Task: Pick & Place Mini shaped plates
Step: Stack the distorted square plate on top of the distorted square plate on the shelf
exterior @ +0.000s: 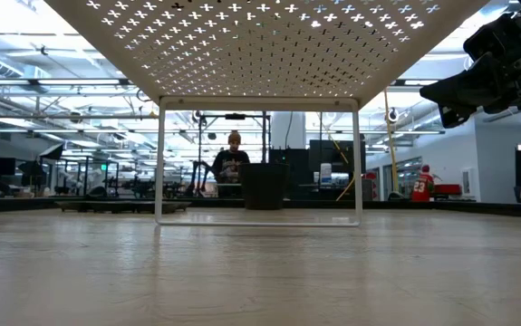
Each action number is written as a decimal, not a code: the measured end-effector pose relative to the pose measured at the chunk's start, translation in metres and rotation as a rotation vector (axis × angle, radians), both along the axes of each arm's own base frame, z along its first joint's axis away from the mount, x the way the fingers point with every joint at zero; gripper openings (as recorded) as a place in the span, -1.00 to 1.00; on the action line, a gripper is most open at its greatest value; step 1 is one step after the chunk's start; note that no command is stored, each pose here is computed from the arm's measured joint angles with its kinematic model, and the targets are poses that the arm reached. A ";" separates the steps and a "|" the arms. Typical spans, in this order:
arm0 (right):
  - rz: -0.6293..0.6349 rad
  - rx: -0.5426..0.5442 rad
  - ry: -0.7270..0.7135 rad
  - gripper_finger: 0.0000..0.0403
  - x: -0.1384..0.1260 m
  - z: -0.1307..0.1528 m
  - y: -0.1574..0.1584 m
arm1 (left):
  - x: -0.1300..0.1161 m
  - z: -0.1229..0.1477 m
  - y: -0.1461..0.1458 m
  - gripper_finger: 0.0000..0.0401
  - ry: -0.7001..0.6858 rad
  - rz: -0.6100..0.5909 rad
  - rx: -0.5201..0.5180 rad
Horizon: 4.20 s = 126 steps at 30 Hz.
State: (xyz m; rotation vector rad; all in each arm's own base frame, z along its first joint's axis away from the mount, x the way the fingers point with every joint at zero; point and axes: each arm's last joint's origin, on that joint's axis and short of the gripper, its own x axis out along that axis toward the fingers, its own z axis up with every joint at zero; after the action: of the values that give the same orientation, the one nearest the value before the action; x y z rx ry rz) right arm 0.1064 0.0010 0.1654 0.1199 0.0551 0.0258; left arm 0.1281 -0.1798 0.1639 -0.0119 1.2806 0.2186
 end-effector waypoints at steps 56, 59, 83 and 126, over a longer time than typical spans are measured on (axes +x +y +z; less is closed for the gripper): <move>0.000 0.000 0.000 -1.00 0.000 0.000 0.000 | 0.010 -0.020 0.018 -0.41 0.114 -0.042 -0.070; 0.000 0.000 0.000 -1.00 0.000 0.000 0.000 | 0.010 -0.017 0.017 -0.41 0.122 -0.041 -0.064; 0.000 0.000 0.000 -1.00 0.000 0.000 0.000 | 0.009 -0.015 0.016 -0.42 0.171 -0.063 -0.077; 0.000 0.000 0.000 -1.00 0.000 0.000 0.000 | 0.015 -0.003 0.020 -0.95 0.188 -0.065 -0.024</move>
State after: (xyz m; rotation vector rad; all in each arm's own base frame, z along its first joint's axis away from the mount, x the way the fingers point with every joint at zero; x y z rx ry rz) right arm 0.1064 0.0009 0.1654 0.1199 0.0551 0.0255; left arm 0.1427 -0.1603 0.1606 0.0303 1.4682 0.1514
